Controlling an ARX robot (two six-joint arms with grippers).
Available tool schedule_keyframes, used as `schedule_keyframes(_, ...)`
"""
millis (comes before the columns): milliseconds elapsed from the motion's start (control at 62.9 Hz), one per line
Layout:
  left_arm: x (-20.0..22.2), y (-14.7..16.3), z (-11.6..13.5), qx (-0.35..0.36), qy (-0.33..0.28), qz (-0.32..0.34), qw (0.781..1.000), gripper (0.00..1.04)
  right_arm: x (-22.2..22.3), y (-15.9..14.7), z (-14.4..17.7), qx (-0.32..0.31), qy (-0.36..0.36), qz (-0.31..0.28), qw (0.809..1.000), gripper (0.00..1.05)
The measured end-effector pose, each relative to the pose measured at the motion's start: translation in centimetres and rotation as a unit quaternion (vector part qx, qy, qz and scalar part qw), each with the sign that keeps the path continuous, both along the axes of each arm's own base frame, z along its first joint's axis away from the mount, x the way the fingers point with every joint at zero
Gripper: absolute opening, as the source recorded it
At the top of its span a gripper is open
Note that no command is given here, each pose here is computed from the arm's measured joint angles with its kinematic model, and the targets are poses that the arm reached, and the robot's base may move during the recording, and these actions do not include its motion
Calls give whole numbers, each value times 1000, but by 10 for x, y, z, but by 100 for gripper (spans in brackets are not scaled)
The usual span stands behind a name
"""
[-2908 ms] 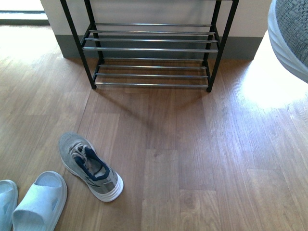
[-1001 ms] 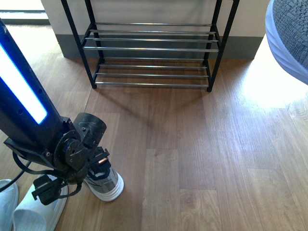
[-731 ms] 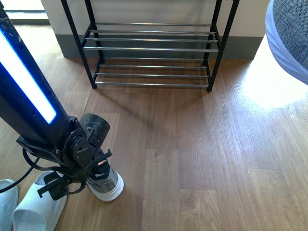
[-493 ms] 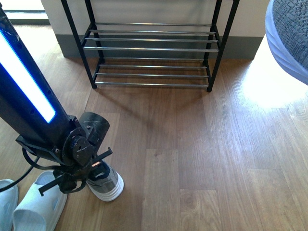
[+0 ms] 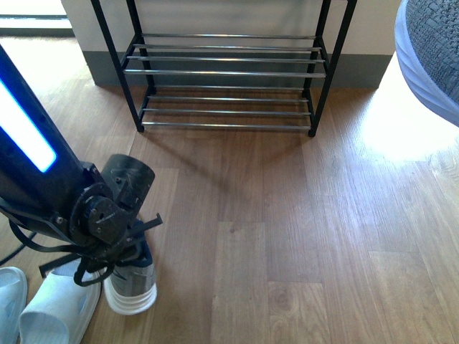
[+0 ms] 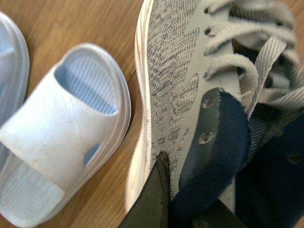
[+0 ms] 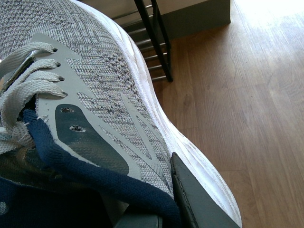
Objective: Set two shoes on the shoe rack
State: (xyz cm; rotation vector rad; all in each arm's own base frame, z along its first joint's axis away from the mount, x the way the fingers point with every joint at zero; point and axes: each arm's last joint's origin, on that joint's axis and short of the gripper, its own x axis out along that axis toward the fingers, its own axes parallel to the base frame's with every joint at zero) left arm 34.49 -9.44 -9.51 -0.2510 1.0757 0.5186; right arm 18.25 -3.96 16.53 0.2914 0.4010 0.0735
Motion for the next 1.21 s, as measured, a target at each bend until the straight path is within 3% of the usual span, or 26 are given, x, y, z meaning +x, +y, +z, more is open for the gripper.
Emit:
schedule_keyframes(286, -15, -4, 126, 46, -147, -95, 984, 2, 0, 0, 0, 0, 0, 0, 1000, 1)
schedule_keyframes(334, -31, -3, 160, 60, -183, -112, 975, 2, 0, 0, 0, 0, 0, 0, 1000, 1)
schedule_keyframes(604, -125, 12, 279, 97, -296, -127, 942, 2, 0, 0, 0, 0, 0, 0, 1000, 1)
schedule_keyframes(715, -152, 12, 306, 107, -329, -126, 930, 2, 0, 0, 0, 0, 0, 0, 1000, 1)
schedule_keyframes(826, -167, 14, 317, 125, -338, -121, 925, 2, 0, 0, 0, 0, 0, 0, 1000, 1)
schedule_keyframes(1207, -170, 15, 318, 130, -339, -120, 924, 2, 0, 0, 0, 0, 0, 0, 1000, 1)
